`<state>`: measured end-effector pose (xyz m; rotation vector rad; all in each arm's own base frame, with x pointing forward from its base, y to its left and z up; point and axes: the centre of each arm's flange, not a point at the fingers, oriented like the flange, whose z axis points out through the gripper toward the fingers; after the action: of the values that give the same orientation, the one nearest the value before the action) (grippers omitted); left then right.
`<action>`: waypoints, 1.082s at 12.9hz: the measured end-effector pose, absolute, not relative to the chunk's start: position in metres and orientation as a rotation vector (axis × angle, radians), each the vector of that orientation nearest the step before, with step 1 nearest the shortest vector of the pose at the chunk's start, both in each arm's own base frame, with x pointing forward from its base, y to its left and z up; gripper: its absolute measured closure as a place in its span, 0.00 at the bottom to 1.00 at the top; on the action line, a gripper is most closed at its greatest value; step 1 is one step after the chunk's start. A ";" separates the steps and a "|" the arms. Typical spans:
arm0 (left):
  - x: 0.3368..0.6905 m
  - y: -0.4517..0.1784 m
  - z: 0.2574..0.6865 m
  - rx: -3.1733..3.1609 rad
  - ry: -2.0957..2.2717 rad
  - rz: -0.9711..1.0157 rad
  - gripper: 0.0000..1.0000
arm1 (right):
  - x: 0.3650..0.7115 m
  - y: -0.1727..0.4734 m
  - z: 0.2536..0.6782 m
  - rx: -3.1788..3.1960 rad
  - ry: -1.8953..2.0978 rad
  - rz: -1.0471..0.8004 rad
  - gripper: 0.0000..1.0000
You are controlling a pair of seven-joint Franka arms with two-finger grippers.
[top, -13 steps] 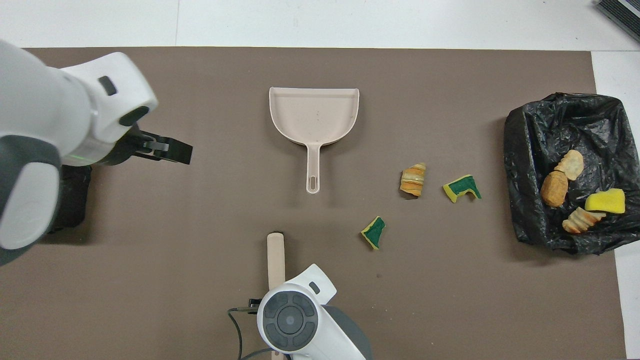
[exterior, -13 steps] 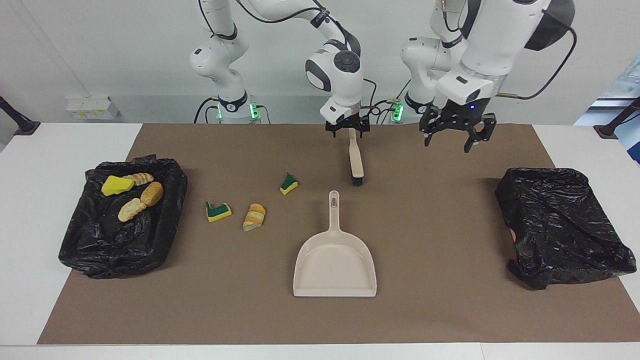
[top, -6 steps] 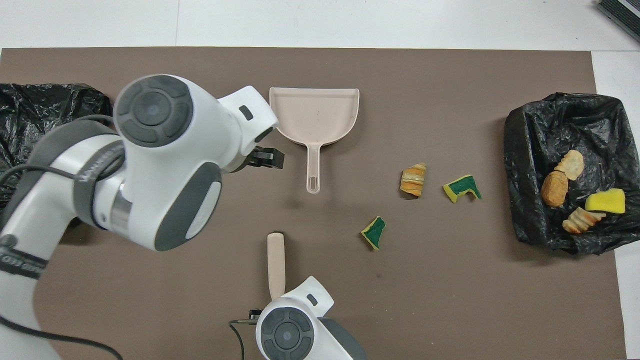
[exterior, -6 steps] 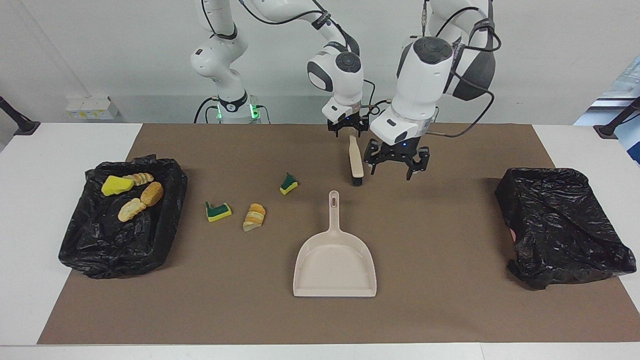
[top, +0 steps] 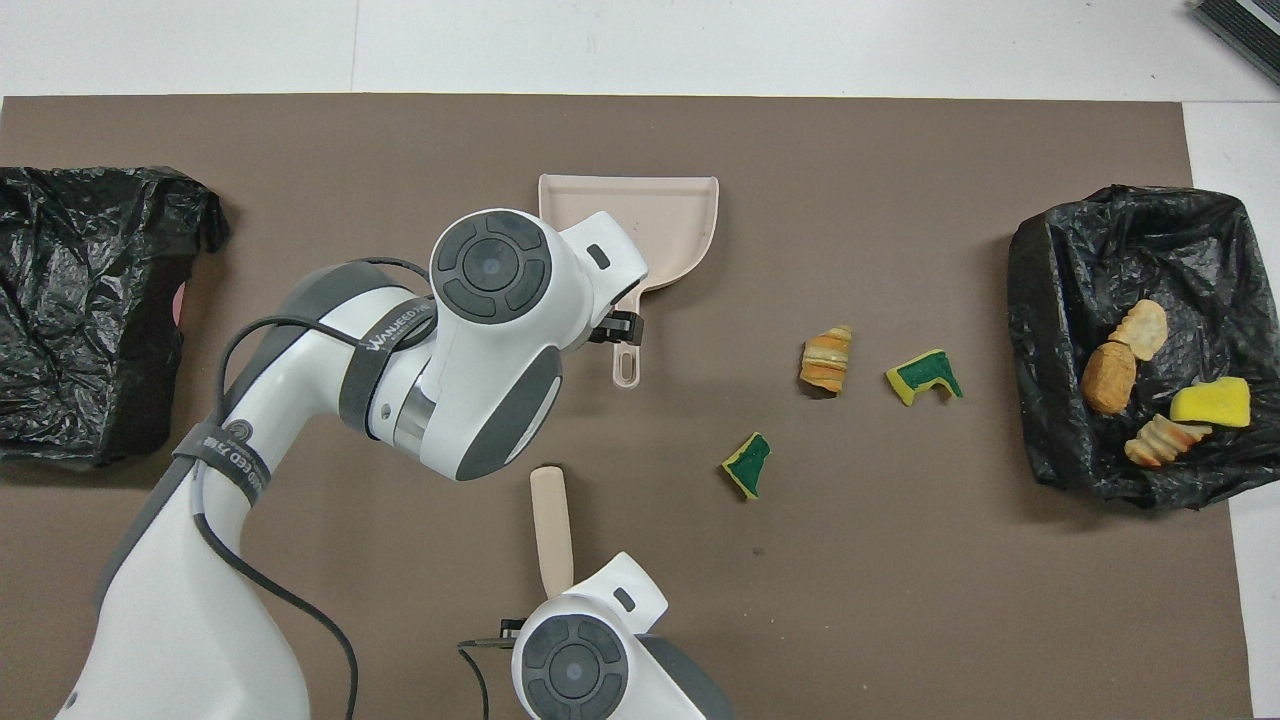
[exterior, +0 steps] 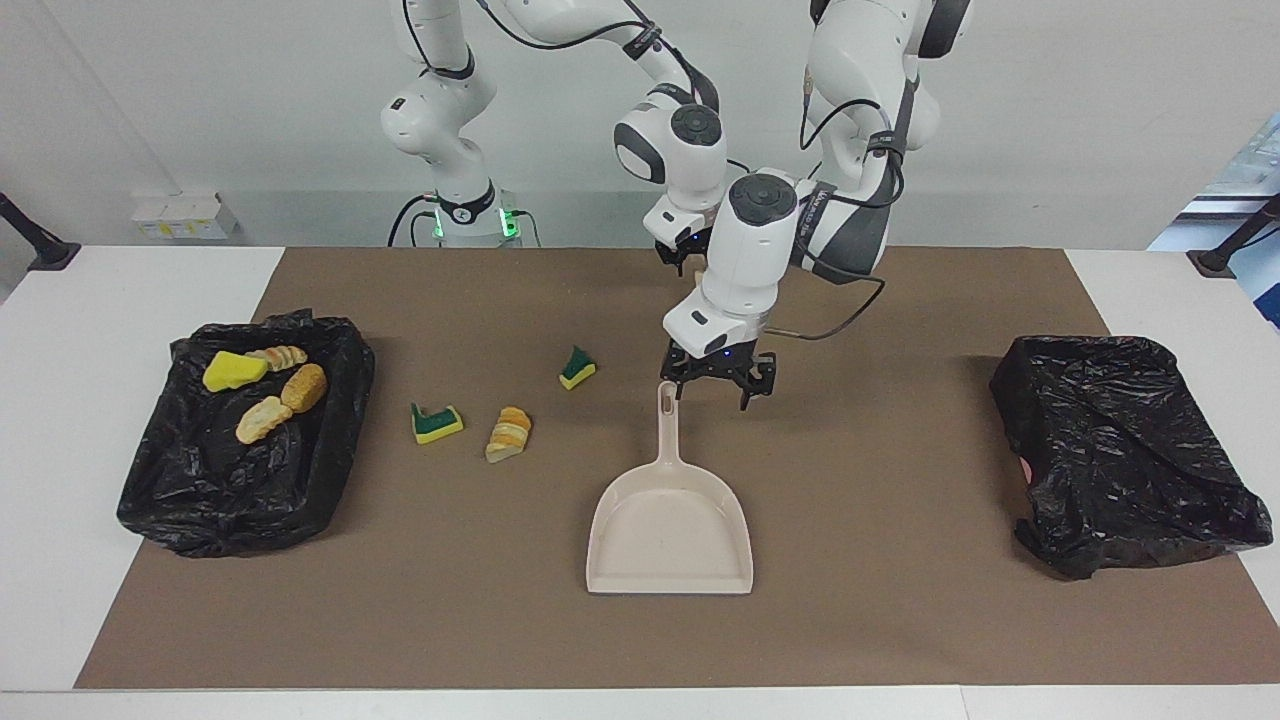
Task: Sweep and dump trash in bin
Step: 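Grasp the dustpan handle with the left gripper while the right gripper reaches the brush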
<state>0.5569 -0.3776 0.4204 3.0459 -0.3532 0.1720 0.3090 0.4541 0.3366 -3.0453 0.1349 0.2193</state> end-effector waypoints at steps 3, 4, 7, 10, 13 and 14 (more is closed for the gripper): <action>0.556 -0.386 0.416 3.025 -0.329 0.191 0.00 | 0.309 0.454 0.337 -3.045 0.127 0.219 0.50; 0.557 -0.387 0.412 3.029 -0.304 0.184 0.00 | 0.309 0.454 0.337 -3.045 0.115 0.218 0.50; 0.551 -0.414 0.375 3.045 -0.252 0.136 0.00 | 0.307 0.454 0.336 -3.058 0.087 0.239 0.74; 0.552 -0.430 0.356 3.044 -0.227 0.136 0.00 | 0.304 0.450 0.342 -3.111 0.076 0.339 0.74; 0.561 -0.425 0.357 3.038 -0.186 0.167 0.11 | 0.316 0.427 0.364 -3.143 0.121 0.436 0.74; 0.563 -0.423 0.356 3.038 -0.178 0.173 0.26 | 0.322 0.414 0.375 -3.151 0.122 0.464 0.74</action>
<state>0.5633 -0.4227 0.3562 3.0380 -0.1780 0.1732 0.3218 0.4143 0.3751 -3.1511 0.1222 0.4635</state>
